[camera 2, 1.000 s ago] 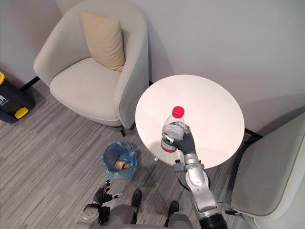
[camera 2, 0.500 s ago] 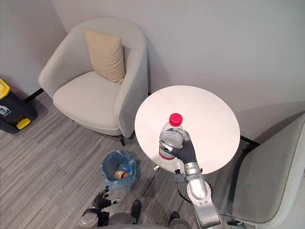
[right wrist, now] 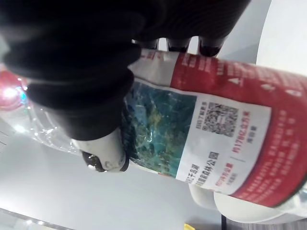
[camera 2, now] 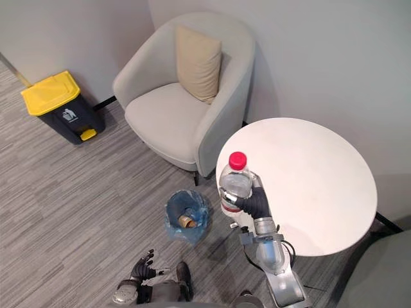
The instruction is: Gather rubbish on tea table into small bin, then transfer packed bag to large trash can.
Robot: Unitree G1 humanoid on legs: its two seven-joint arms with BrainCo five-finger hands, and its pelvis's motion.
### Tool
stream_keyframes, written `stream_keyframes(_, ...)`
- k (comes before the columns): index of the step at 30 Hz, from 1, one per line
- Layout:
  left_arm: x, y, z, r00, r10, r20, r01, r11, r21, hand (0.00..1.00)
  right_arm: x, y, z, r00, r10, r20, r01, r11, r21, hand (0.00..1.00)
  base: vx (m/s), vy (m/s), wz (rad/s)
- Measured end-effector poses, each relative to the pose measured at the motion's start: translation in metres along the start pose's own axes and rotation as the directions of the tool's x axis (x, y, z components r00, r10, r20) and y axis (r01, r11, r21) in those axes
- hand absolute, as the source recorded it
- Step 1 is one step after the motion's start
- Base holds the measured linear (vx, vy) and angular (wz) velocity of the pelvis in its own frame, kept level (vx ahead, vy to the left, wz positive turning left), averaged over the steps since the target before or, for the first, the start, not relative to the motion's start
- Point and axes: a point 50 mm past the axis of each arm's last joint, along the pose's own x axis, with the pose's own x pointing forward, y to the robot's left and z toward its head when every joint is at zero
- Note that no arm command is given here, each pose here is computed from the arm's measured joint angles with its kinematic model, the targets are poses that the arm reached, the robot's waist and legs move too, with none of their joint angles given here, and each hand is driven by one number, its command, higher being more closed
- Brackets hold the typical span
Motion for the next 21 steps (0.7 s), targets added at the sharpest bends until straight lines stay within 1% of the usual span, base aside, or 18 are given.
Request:
stream_keyframes(5,0.001,0.005,0.004,1.000,0.009,0.018,-0.009,1.000,0.013,0.00,0.003,0.004,-0.001,1.000,-0.005,-0.004,0.005,1.000,0.011,1.00,0.10,0.091,0.13)
stream_keyframes(6,0.002,0.008,0.005,1.000,0.014,0.025,-0.014,1.000,0.016,0.00,0.003,0.009,-0.003,1.000,0.004,-0.016,-0.004,1.000,0.022,1.00,0.08,0.109,-0.12)
stream_keyframes(9,0.001,0.010,0.004,1.000,0.017,0.021,-0.018,1.000,0.021,0.00,0.000,0.016,-0.015,0.996,0.040,-0.079,-0.040,0.999,-0.001,1.00,0.07,0.129,-0.10)
stream_keyframes(12,0.000,0.013,0.003,1.000,0.023,0.017,-0.023,0.999,0.028,0.00,-0.007,0.020,-0.021,0.990,0.072,-0.118,-0.072,0.997,0.002,1.00,0.19,0.086,0.44)
stream_keyframes(14,0.000,0.015,0.001,1.000,0.027,0.012,-0.028,0.999,0.032,0.00,-0.007,0.023,-0.020,0.988,0.098,-0.117,-0.097,0.995,0.009,1.00,0.22,-0.014,0.77)
stream_keyframes(19,-0.001,0.016,0.000,0.999,0.030,0.012,-0.030,0.999,0.029,0.00,-0.006,0.023,-0.020,0.989,0.094,-0.112,-0.093,0.996,0.010,1.00,0.23,-0.111,0.75)
stream_keyframes(21,0.000,0.010,0.001,1.000,0.021,0.013,-0.021,1.000,0.013,0.00,-0.006,0.017,-0.025,0.988,0.089,-0.130,-0.091,0.996,-0.014,1.00,0.22,-0.137,0.28)
